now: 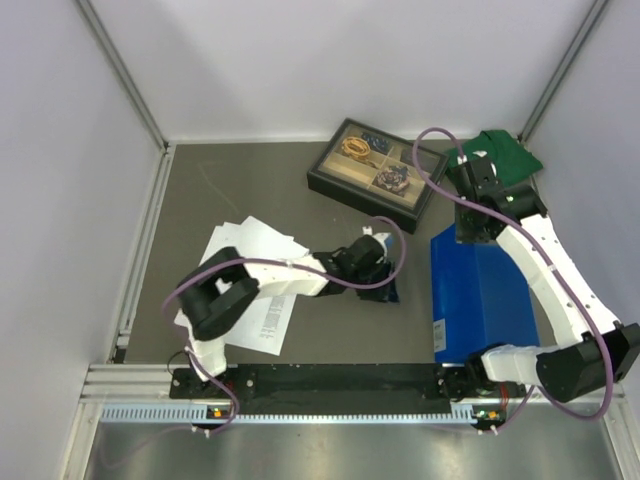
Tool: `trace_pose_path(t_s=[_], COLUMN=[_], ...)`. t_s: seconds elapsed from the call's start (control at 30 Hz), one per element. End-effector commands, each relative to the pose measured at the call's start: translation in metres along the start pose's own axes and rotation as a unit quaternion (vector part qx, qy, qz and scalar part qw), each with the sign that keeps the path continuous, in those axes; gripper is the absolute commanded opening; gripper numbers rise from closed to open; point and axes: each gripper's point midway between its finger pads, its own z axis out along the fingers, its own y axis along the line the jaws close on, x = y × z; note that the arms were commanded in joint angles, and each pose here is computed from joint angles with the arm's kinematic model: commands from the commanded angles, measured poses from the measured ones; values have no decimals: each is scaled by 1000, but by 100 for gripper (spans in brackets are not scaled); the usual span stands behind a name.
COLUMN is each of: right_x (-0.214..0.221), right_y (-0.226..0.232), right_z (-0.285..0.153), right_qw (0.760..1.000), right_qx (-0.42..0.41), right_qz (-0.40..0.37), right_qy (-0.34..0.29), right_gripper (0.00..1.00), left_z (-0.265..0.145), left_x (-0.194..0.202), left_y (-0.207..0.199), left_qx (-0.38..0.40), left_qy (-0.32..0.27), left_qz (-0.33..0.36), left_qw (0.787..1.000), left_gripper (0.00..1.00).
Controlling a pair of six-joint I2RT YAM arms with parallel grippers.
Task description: Put the files into the folder
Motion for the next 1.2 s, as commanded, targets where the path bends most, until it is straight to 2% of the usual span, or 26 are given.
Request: trace_pose_path(t_s=[0.0,0.07,0.1,0.13,0.2,0.3,0.37,0.53,0.73,0.77,0.83,0.9,0.93,0.97,1.03,1.07,1.17], right_x=[4,6,7,15,11,18,22,30,41,41,46,44,48,47,48,49,63], right_y=[9,35,44,59,70,76,79,97,146,153,178,204,218,236,257,278,311], right_z=[-7,-10,-13,-15,-25,-35,-41,-62,-69,-69,-63,-65,-54,-57,-50,-42,-8], right_qw=[999,994,991,984,974,966,963,951,939,937,933,926,929,922,920,916,912], right_qx=[-23,-101,-129,-173,-216,-248,-261,-301,-343,-348,-360,-375,-368,-385,-389,-399,-406], right_qz=[22,37,42,48,57,60,59,47,12,8,-5,-18,-22,-32,-38,-46,-54], right_qy=[-5,-14,-18,-6,-26,-33,-37,-49,-38,-38,-19,-29,-14,-23,-20,-21,5], right_gripper=[5,15,28,36,49,57,59,63,65,65,66,69,70,71,75,80,86], left_z=[25,32,40,44,52,50,43,-8,-101,-130,-162,-211,-227,-252,-278,-293,-309], left_x=[-34,-40,-36,-36,-34,-35,-33,-45,-61,-64,-69,-77,-79,-81,-79,-79,-72], left_y=[-53,-57,-55,-54,-53,-41,-25,-4,46,58,75,89,90,84,86,82,81], left_qx=[64,70,68,67,64,40,19,-13,-102,-117,-146,-176,-181,-172,-184,-174,-175], left_qy=[-45,-50,-40,-35,-29,-39,-47,-81,-141,-159,-190,-250,-270,-302,-325,-342,-347], left_qz=[-7,-16,-18,-20,-23,-26,-22,-5,-15,-29,-45,-59,-60,-59,-60,-61,-62], left_qw=[997,996,997,997,997,998,998,997,985,980,970,950,944,936,926,922,919], left_gripper=[42,42,42,42,42,42,42,47,54,56,59,63,64,66,70,70,70])
